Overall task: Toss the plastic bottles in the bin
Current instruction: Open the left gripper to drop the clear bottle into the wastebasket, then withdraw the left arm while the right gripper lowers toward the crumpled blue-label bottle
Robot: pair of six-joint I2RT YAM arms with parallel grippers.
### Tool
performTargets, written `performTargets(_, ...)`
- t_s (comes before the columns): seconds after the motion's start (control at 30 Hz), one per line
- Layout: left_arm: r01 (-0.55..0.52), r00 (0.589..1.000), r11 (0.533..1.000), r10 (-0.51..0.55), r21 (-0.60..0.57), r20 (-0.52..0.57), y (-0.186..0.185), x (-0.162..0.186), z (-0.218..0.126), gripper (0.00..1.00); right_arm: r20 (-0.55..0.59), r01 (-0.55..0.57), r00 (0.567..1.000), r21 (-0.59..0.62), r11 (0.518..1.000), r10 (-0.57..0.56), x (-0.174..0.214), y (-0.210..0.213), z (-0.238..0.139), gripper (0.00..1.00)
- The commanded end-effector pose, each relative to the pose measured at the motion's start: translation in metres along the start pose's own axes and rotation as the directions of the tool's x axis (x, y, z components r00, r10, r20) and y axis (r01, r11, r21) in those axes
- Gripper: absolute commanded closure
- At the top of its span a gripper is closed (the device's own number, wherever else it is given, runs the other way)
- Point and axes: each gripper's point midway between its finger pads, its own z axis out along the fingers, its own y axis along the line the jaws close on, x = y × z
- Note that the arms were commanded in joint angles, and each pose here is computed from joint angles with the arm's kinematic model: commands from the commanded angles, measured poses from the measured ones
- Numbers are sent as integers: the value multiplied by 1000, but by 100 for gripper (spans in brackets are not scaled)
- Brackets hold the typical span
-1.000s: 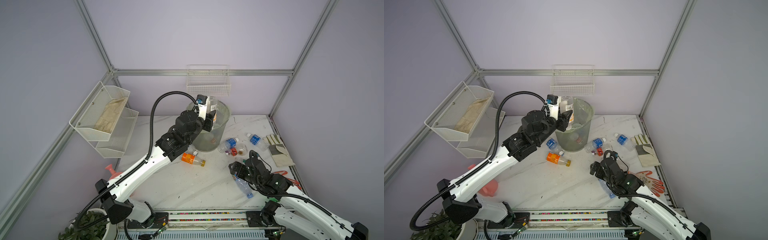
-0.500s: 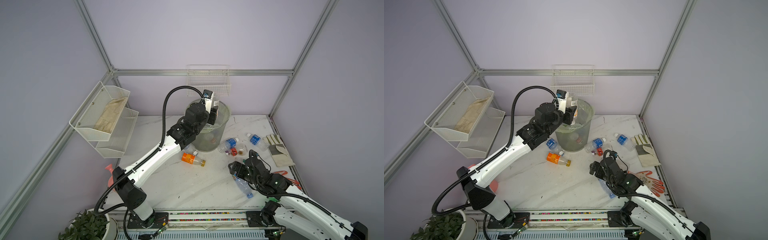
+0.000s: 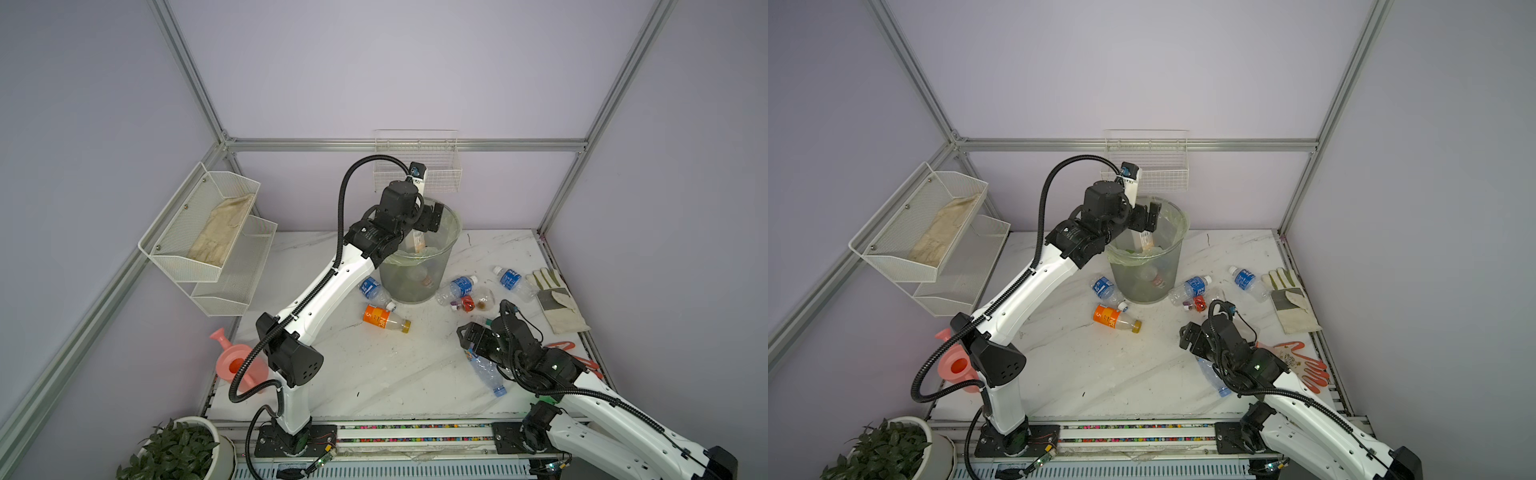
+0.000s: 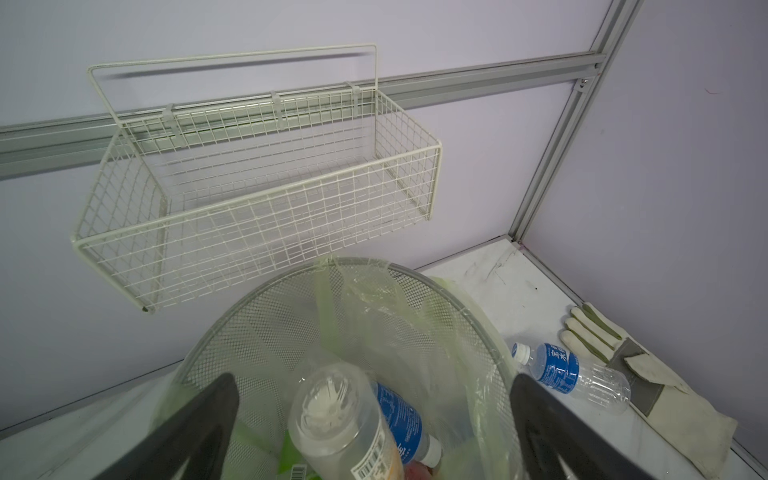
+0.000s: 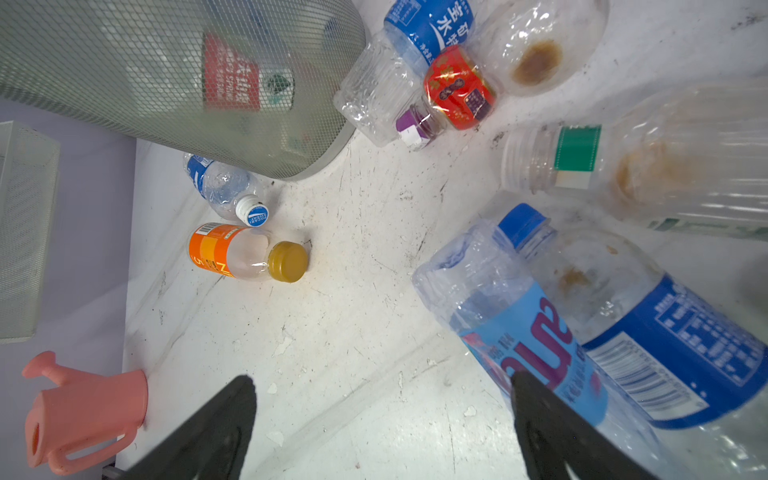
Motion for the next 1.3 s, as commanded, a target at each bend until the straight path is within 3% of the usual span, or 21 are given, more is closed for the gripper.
performTargets(0.0,36,974,998,-47,57,222,-2,-84,-79,0,15,-18,1000,16,1000,18,-3,-3,-3,3)
performTargets(0.27,62,964,995,-79,78,252,1,-86,-125,0,53,-45,998,96,994,40,-11,-15,-9,3)
performTargets(0.5,109,954,991,-127,81,271,16,-70,-166,0,62,-51,997,95,994,45,-15,-12,-14,3)
performTargets(0.83,144,956,989,-150,39,251,40,-30,-202,0,74,-47,996,100,994,40,-21,-8,-17,3)
performTargets(1.27,253,950,966,-257,46,180,55,26,-227,0,41,22,999,177,984,-29,-20,-12,-4,3)
